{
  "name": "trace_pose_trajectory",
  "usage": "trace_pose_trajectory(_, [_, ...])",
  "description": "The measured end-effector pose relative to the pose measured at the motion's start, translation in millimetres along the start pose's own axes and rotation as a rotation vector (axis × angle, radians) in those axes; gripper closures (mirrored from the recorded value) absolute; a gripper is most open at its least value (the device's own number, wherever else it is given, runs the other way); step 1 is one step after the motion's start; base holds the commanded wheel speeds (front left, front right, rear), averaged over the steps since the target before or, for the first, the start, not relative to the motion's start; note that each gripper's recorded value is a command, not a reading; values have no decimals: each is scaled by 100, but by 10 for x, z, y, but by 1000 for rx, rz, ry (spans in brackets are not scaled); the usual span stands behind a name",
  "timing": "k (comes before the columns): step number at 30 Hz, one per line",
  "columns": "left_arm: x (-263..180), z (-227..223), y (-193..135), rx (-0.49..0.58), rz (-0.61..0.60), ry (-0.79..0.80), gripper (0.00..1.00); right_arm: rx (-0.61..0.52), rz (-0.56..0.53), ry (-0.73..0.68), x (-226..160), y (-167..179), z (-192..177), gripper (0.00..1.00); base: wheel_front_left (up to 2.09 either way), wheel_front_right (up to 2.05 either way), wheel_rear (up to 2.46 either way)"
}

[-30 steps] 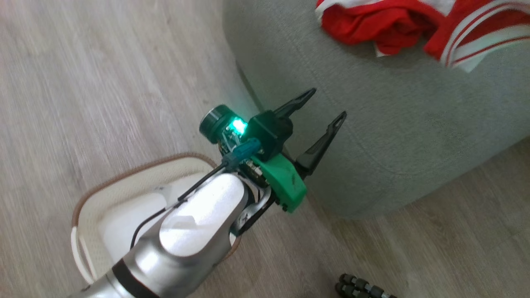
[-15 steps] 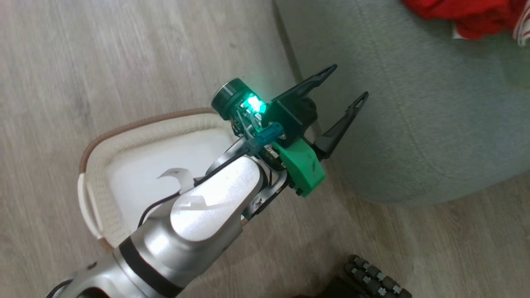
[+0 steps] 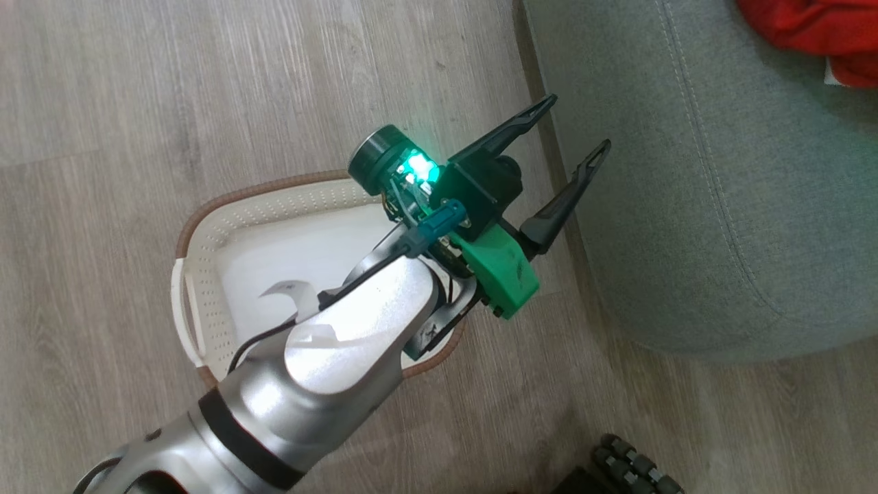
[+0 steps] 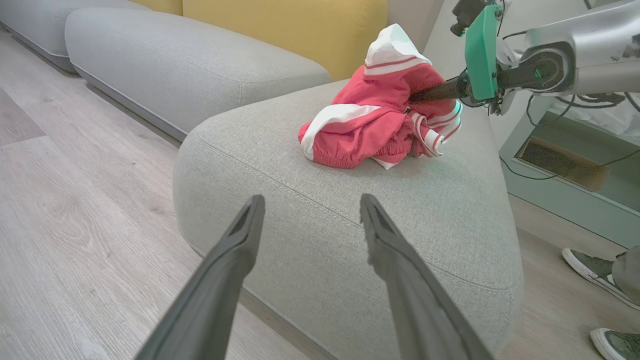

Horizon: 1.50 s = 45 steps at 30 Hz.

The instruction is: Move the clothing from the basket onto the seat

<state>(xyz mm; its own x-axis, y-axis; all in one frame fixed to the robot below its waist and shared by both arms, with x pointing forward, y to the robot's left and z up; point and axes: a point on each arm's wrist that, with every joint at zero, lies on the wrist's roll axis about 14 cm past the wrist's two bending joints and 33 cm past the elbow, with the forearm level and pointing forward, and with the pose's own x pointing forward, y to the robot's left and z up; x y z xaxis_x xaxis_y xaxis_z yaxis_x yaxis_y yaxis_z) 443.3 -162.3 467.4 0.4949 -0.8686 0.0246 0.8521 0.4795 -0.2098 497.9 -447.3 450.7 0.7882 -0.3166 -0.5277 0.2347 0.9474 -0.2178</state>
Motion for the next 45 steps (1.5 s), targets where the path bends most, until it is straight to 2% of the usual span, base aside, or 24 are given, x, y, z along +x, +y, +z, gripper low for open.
trace_pose_trajectory(2, [-19,39,12,11,12,-4,0,6,-4,22,-28,-46,-25,100,0,0,0])
trace_pose_trajectory(3, [-23,59,11,10,13,-9,0,4,-4,24,-39,-52,-27,93,0,0,0])
trace_pose_trajectory(4, [-27,81,8,9,15,-13,0,2,-2,23,-52,-51,-24,62,0,0,0])
trace_pose_trajectory(5, [-30,106,0,10,15,-18,0,-1,1,21,-68,-45,-14,5,0,0,0])
trace_pose_trajectory(6, [-33,135,-10,14,15,-25,0,-5,3,14,-85,-44,6,5,0,0,0])
trace_pose_trajectory(7, [-34,162,-20,16,15,-29,0,-6,5,4,-106,-48,34,0,0,0,0])
trace_pose_trajectory(15, [-107,376,-179,36,13,-63,0,-43,13,-52,-402,-136,230,0,0,0,0])
trace_pose_trajectory(21, [-255,464,-284,39,35,-74,0,-78,31,-170,-701,-193,506,0,0,0,0])
trace_pose_trajectory(28, [-490,734,-332,64,94,-134,0,-70,72,-453,-1252,-270,1083,0,0,0,0])
trace_pose_trajectory(32, [-653,890,-255,81,157,-174,0,-22,118,-611,-1529,-226,1390,0,0,0,0])
trace_pose_trajectory(40, [-1165,1045,183,117,375,-215,0,4,237,-810,-1846,141,1718,0,0,0,0])
trace_pose_trajectory(42, [-1307,1064,259,127,424,-219,0,17,244,-858,-1919,188,1741,0,0,0,0])
trace_pose_trajectory(45, [-1563,1089,397,133,526,-234,0,43,274,-877,-1920,390,1545,0,0,0,0])
